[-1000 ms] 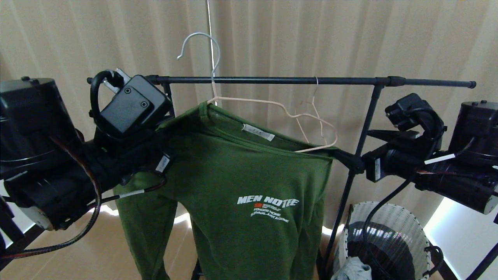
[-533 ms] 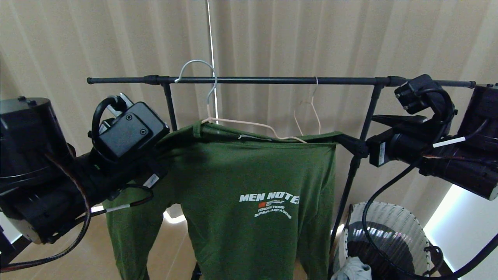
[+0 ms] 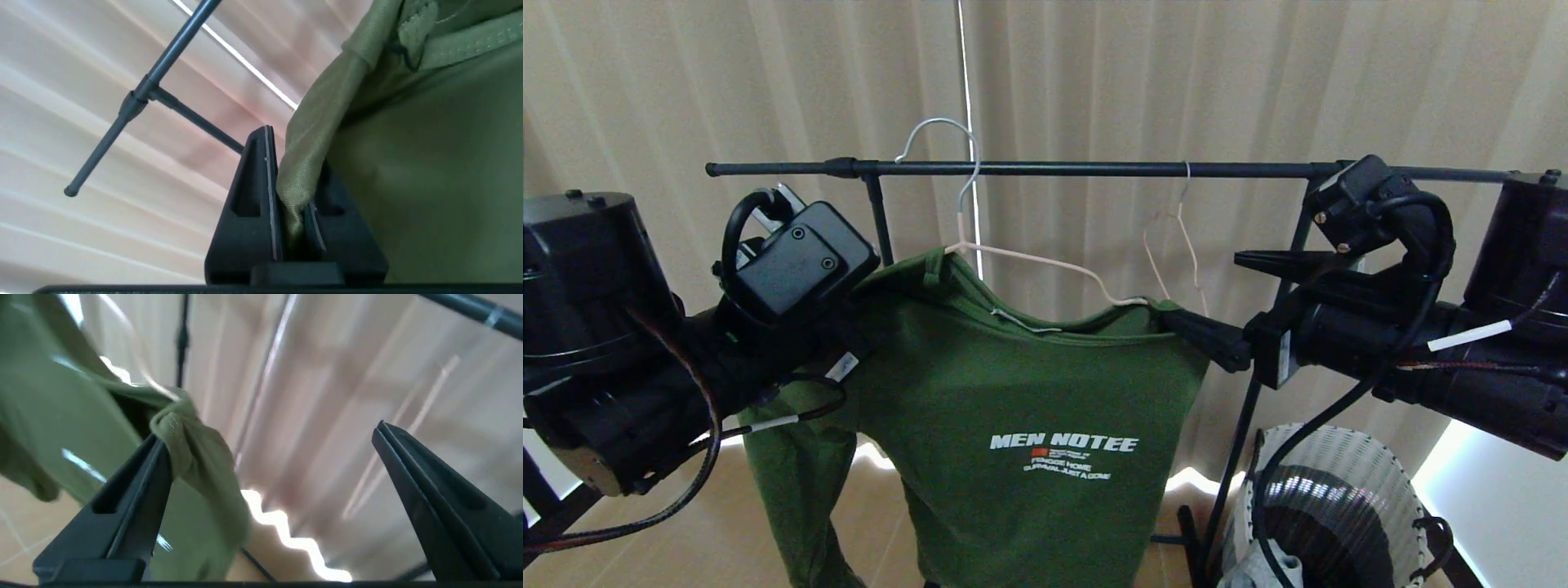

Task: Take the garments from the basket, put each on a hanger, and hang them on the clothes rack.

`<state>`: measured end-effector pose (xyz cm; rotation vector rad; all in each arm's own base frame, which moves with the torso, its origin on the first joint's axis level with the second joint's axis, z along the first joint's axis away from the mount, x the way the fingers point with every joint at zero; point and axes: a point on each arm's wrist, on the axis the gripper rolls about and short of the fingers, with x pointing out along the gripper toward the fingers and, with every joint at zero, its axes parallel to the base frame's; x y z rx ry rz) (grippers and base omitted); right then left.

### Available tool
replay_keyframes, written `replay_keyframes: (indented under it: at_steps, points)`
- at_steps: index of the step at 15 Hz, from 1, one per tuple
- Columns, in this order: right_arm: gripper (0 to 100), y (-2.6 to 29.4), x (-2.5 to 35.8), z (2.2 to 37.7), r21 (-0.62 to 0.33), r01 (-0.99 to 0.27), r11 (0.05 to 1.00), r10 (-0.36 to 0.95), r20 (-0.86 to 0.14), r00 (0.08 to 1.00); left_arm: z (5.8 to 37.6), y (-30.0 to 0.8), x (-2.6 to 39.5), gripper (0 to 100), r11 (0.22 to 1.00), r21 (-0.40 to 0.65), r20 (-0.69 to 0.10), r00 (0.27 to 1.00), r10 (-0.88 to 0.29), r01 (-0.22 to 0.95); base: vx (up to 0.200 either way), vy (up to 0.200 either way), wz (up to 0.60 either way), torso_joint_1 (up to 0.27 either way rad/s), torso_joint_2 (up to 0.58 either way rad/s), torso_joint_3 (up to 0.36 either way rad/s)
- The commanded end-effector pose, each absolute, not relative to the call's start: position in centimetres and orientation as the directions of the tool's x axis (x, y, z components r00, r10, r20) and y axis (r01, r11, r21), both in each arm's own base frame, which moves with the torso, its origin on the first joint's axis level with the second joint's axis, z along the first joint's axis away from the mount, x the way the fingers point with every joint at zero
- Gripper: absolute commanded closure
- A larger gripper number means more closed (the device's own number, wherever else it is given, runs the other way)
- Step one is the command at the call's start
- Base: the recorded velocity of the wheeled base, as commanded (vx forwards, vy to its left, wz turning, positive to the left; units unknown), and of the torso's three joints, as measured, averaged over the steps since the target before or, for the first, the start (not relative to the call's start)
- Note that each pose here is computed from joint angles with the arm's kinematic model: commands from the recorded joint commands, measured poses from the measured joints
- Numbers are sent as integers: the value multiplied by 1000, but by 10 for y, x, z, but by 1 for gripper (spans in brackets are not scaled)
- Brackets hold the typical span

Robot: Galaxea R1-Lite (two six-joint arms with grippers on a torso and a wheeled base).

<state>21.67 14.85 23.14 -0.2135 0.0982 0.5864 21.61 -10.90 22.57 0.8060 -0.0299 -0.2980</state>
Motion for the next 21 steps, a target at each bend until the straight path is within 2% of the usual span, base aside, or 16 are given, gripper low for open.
replay_keyframes:
  at_steps: [1,7,13,15,21]
  points:
    - [0,159,208,234,-173,-598,783,581,-142,802,223,-110,219,100,650,715,-97,957,-272,257,0,0,0,0,0,0]
    - [0,161,203,237,-188,-617,764,604,-127,787,224,-99,233,100,672,717,-95,981,-171,186,0,0,0,0,0,0]
    - [0,171,214,251,-198,-630,751,627,-83,774,225,-101,232,100,676,711,-92,979,-184,194,0,0,0,0,0,0]
    - [0,175,219,251,-245,-626,741,626,-86,775,226,-102,232,100,678,709,-83,978,-189,191,0,0,0,0,0,0]
    - [0,198,240,244,-282,-630,724,628,-107,771,226,-117,228,100,681,694,-76,964,-253,234,0,0,0,0,0,0]
